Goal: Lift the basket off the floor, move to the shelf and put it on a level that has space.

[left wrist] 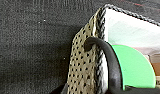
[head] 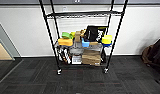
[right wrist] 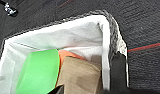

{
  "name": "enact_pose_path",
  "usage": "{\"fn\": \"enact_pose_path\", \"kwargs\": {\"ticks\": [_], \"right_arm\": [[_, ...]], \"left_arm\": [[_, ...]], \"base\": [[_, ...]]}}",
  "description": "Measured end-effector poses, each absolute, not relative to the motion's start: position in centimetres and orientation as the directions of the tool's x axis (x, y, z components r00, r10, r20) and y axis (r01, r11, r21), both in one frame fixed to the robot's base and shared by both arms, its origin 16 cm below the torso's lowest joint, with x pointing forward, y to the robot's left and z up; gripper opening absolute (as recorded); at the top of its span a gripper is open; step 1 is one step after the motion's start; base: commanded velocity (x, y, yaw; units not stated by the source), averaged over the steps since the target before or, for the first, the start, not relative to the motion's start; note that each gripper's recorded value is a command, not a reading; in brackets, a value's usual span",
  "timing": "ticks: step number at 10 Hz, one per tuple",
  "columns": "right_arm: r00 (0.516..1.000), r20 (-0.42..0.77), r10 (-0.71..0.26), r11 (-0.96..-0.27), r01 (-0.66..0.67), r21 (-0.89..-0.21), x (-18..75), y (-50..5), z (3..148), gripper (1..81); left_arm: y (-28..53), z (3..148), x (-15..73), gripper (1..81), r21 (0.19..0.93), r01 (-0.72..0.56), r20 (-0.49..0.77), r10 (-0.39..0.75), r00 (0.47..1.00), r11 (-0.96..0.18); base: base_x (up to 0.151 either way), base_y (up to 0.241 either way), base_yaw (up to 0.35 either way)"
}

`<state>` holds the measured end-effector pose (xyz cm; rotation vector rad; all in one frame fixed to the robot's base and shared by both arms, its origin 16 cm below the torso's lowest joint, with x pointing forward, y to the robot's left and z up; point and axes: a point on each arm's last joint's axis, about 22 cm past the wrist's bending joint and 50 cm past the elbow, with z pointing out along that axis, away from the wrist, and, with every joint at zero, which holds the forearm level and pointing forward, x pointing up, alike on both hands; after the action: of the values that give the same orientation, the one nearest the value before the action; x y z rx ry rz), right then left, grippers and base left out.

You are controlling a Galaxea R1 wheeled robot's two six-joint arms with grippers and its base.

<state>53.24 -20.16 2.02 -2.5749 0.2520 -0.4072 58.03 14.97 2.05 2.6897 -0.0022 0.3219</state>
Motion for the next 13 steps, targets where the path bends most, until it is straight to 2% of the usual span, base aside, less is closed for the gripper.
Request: {"fn": "enact_pose_path", "kwargs": {"ticks": [2,7,9,10,13], "right_arm": [[0.932,0.224,-0.286,-0.836,-0.128,-0.534,53.8,-19.9,2.4,81.1],[0.936,0.184,-0.298,-0.808,-0.145,-0.571,52.0,-19.2,3.1,81.1],[0.936,0.18,-0.303,-0.798,-0.146,-0.584,51.6,-19.1,3.5,81.1],[0.935,0.178,-0.307,-0.795,-0.149,-0.588,51.6,-18.9,3.6,1.0],[0.938,0.159,-0.308,-0.793,-0.161,-0.587,50.9,-18.8,3.3,1.0]], "left_arm": [[14.8,2.1,57.8,81.1,0.427,-0.032,0.213,0.066,0.975,-0.904],[12.1,4.4,56.5,81.1,0.541,0.005,0.156,0.106,0.982,-0.841],[12.9,5.0,56.1,81.1,0.559,0.02,0.142,0.119,0.983,-0.829],[13.6,4.9,56.1,1.0,0.548,-0.001,0.157,0.101,0.982,-0.837],[14.1,4.6,55.8,1.0,0.548,0.009,0.165,0.118,0.979,-0.837]], "base": [[0.0,0.0,0.0],[0.0,0.0,0.0],[0.0,0.0,0.0],[0.0,0.0,0.0],[0.0,0.0,0.0]]}}
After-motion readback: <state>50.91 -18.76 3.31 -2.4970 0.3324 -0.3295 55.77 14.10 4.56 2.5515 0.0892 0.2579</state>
